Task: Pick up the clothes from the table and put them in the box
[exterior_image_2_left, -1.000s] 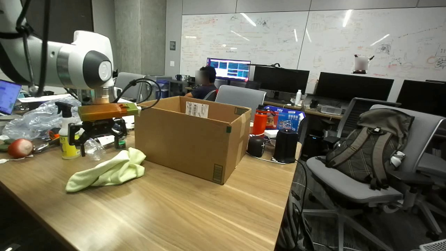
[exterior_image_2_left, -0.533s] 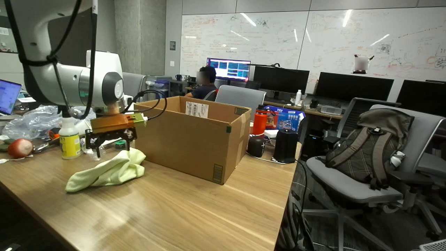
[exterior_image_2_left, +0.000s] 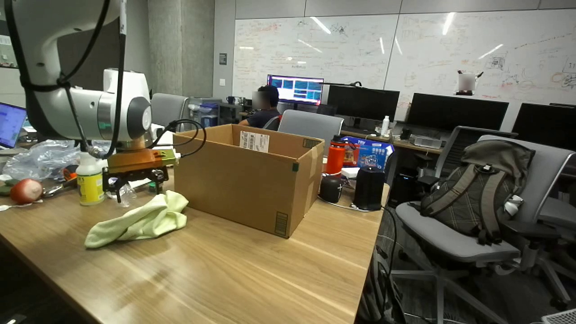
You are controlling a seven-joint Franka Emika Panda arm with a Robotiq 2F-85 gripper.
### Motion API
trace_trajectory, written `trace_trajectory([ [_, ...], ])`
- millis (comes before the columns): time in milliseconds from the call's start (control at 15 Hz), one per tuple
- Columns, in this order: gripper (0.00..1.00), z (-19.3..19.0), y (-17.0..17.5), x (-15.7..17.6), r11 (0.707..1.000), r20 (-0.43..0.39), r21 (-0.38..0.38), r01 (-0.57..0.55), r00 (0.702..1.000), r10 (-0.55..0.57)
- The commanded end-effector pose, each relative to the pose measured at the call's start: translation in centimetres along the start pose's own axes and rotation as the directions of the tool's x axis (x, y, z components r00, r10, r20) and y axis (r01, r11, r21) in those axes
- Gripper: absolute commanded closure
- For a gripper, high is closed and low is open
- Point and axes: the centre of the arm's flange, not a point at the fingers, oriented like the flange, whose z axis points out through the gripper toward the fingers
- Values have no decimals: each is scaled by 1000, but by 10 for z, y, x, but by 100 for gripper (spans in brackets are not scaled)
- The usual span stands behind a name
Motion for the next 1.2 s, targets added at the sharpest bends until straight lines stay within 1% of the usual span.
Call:
trace_trajectory([
  [0,0,10,-13,12,1000,-6,-5,5,1000,-5],
  [400,0,42,-21,2,1000,41,8,24,999,-24],
  [733,0,68,-17,-8,1000,78,16,25,997,-27],
  [1133,0,88,-13,-14,1000,106,25,17,994,-20],
])
